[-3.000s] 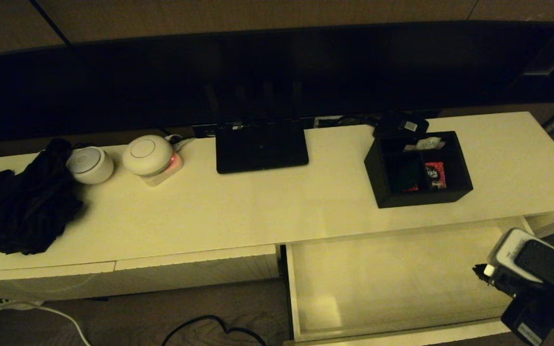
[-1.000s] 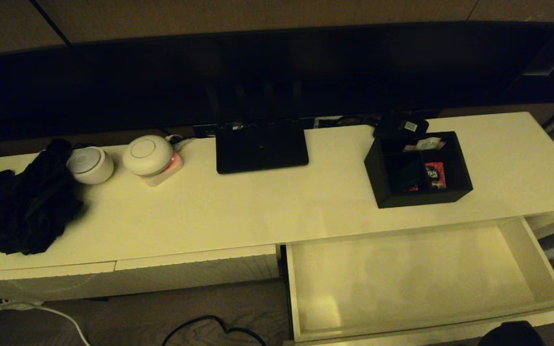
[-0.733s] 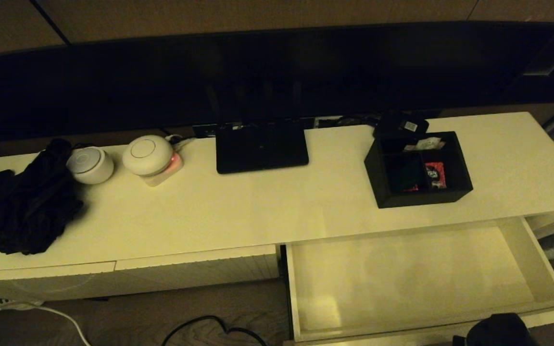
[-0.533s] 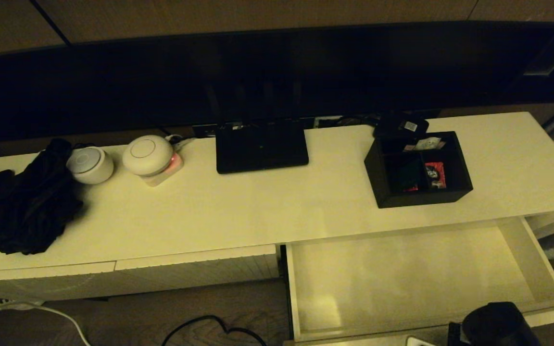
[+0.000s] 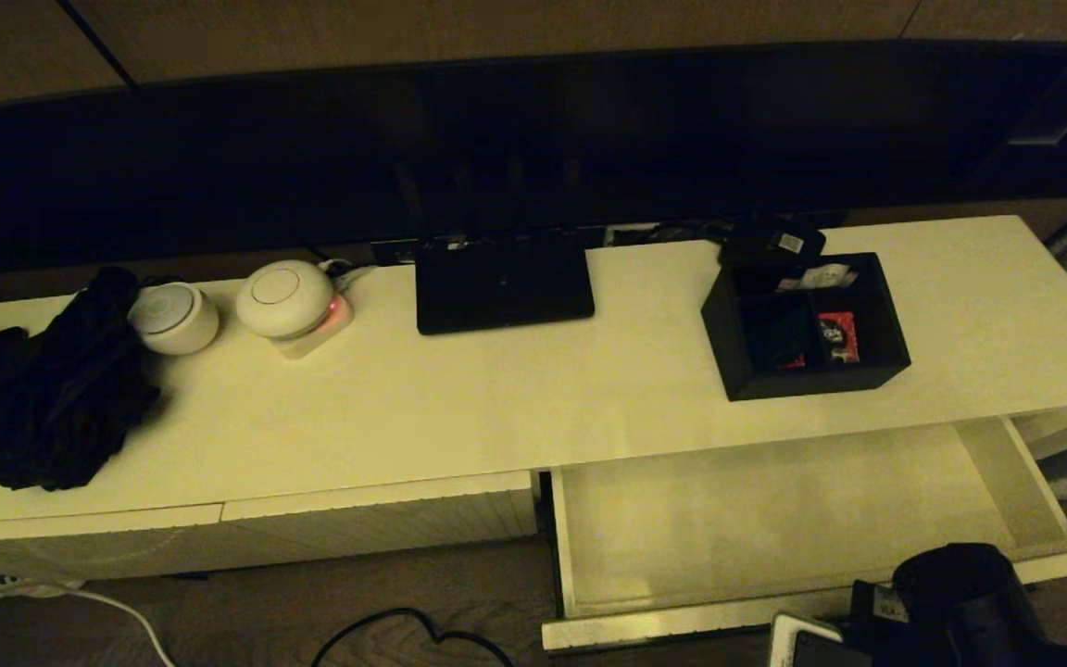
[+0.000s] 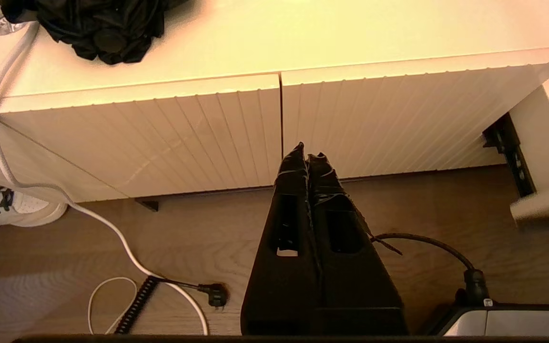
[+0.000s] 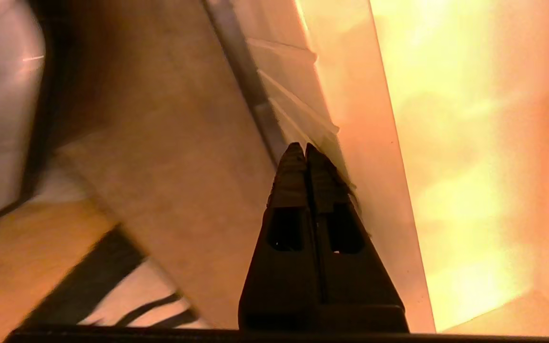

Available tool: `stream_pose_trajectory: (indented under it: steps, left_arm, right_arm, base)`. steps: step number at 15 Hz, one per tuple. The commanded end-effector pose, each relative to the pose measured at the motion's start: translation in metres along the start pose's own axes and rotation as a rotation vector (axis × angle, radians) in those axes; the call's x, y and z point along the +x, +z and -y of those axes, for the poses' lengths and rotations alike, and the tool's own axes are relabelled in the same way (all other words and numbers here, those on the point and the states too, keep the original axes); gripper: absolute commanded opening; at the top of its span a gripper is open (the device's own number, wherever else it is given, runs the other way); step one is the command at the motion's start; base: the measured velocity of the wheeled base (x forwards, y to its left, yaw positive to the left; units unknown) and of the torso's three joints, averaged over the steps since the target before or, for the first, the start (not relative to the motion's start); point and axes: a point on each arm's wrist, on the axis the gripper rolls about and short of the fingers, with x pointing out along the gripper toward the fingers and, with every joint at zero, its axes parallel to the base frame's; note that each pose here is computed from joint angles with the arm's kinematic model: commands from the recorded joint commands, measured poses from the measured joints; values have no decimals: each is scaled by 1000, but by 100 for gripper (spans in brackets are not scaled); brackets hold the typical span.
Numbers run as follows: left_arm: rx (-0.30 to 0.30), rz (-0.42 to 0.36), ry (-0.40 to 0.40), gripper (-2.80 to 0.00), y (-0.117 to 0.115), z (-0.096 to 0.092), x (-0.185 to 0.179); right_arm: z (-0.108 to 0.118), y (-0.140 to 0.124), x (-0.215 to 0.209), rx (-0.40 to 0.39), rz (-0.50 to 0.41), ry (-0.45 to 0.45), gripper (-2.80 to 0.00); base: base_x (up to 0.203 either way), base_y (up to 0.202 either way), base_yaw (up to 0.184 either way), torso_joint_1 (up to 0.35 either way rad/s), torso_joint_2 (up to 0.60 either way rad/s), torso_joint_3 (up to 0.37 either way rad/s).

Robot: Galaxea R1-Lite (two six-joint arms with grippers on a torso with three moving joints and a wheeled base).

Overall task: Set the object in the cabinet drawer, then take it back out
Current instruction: Close the drawer

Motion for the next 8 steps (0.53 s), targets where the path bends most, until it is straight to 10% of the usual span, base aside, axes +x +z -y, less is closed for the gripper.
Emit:
stream_pose_trajectory:
  steps: [1, 8]
  left_arm:
    - [0, -3, 1, -280, -1, 0, 0]
    - [0, -3, 1, -280, -1, 0, 0]
  right_arm:
    - [8, 1, 3, -10, -1, -33, -280]
    - [37, 11, 22, 19, 15, -133, -280]
  base:
    - [0, 0, 0, 0, 0, 0]
    - [0, 0, 0, 0, 0, 0]
